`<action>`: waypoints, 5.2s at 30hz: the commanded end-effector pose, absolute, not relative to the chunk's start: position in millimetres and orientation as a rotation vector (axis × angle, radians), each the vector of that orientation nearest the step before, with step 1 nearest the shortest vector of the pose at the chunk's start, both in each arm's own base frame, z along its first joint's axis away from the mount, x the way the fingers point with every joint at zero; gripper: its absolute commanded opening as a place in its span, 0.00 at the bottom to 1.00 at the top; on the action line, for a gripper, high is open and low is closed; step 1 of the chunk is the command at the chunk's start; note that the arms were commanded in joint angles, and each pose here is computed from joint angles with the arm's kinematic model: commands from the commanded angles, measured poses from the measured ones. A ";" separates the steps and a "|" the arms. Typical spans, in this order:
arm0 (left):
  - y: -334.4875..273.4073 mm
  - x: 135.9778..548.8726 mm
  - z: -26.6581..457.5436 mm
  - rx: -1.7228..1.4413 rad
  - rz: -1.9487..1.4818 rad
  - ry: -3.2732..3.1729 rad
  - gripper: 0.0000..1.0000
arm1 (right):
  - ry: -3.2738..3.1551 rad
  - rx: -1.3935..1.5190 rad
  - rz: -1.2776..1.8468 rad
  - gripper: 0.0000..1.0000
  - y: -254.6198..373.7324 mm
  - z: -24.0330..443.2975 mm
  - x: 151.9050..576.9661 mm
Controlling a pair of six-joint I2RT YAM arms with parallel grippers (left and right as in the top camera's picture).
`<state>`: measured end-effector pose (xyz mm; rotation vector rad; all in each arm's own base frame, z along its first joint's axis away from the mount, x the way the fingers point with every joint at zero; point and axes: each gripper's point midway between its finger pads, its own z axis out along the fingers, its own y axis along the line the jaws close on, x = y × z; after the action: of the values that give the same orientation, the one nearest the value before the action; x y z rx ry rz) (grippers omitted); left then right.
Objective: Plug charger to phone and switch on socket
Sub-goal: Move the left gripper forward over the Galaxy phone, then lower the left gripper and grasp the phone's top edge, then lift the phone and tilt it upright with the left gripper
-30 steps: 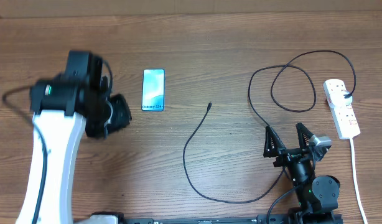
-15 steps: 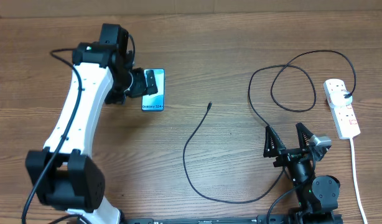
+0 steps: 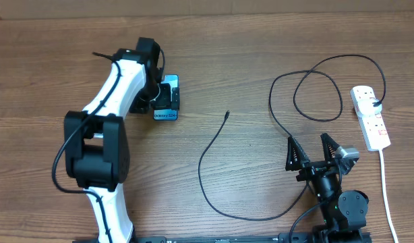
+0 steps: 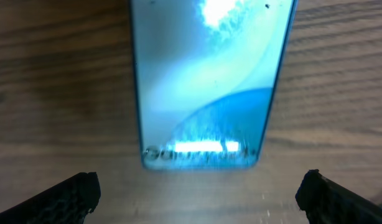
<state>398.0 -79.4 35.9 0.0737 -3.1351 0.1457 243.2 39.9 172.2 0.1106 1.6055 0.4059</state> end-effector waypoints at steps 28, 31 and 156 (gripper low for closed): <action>-88.2 419.8 0.5 0.005 0.113 -3.183 0.68 | 1.603 0.109 0.408 1.00 40.5 170.6 243.2; -87.0 406.0 0.2 0.025 0.096 -3.128 0.70 | 1.603 0.109 0.408 1.00 40.5 170.5 243.2; -92.8 380.8 -19.5 0.080 -0.032 -3.080 1.00 | 1.603 0.109 0.408 1.00 40.5 170.5 243.2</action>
<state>378.5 -94.3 -1.7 0.0813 -3.0826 0.0043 243.2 40.0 172.2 0.1103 1.6055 0.4062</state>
